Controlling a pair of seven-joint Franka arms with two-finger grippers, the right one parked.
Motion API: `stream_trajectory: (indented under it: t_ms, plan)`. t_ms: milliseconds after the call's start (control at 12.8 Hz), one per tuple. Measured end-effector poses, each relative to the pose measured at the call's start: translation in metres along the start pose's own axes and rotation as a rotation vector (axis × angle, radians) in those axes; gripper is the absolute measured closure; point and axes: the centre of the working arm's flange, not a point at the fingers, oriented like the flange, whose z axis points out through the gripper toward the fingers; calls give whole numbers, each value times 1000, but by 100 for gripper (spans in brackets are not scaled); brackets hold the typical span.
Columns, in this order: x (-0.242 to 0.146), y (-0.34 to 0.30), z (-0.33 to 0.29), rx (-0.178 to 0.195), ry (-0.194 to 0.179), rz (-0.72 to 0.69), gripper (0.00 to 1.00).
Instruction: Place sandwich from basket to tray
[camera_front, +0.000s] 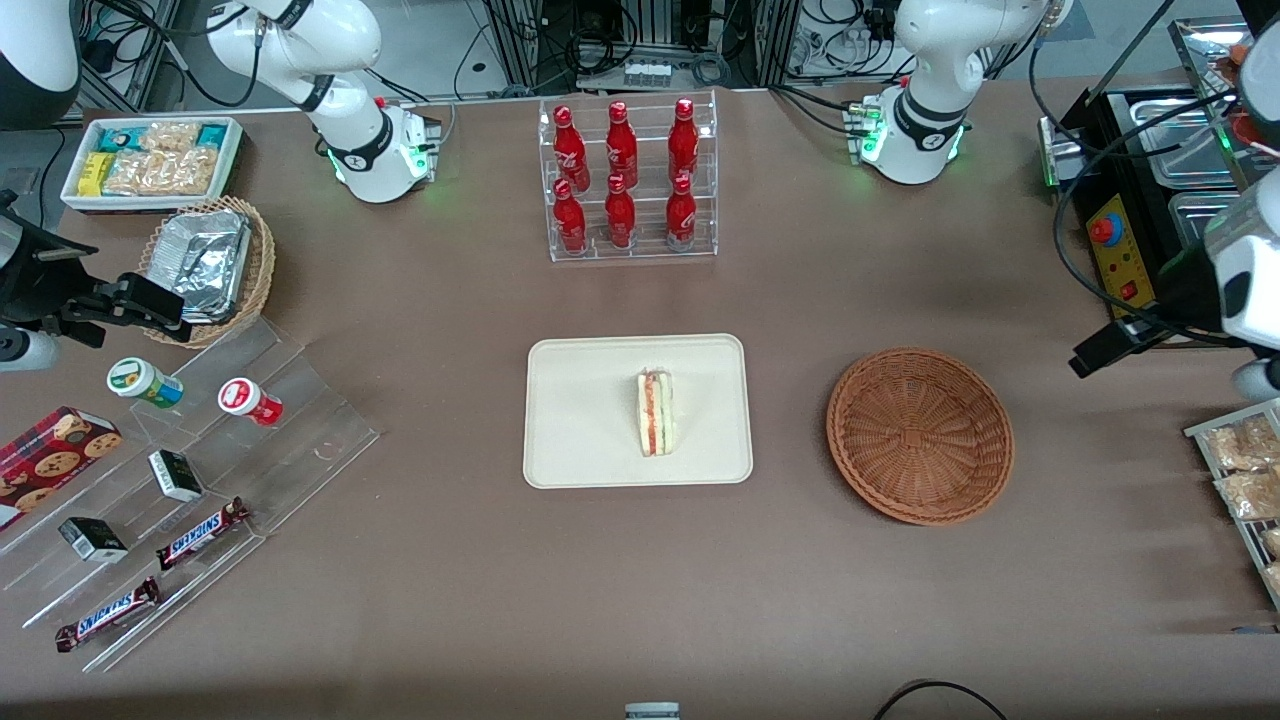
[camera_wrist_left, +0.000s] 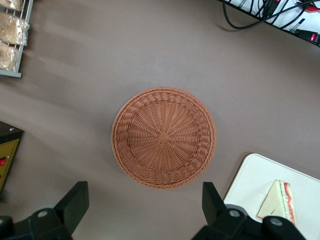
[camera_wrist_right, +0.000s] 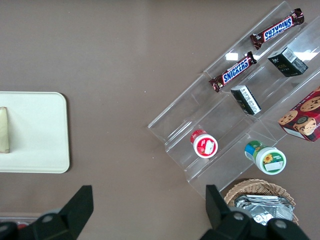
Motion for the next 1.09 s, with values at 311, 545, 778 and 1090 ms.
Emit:
stream_trajectory:
  t_ms: [311,545,778,1090]
  plan:
    - [9,-22,2,7,-16,109,0]
    - [19,-43,3,9,-23,148,0]
    - [14,-38,6,16,-50,157,0]
    - [7,-25,7,14,-60,165,0]
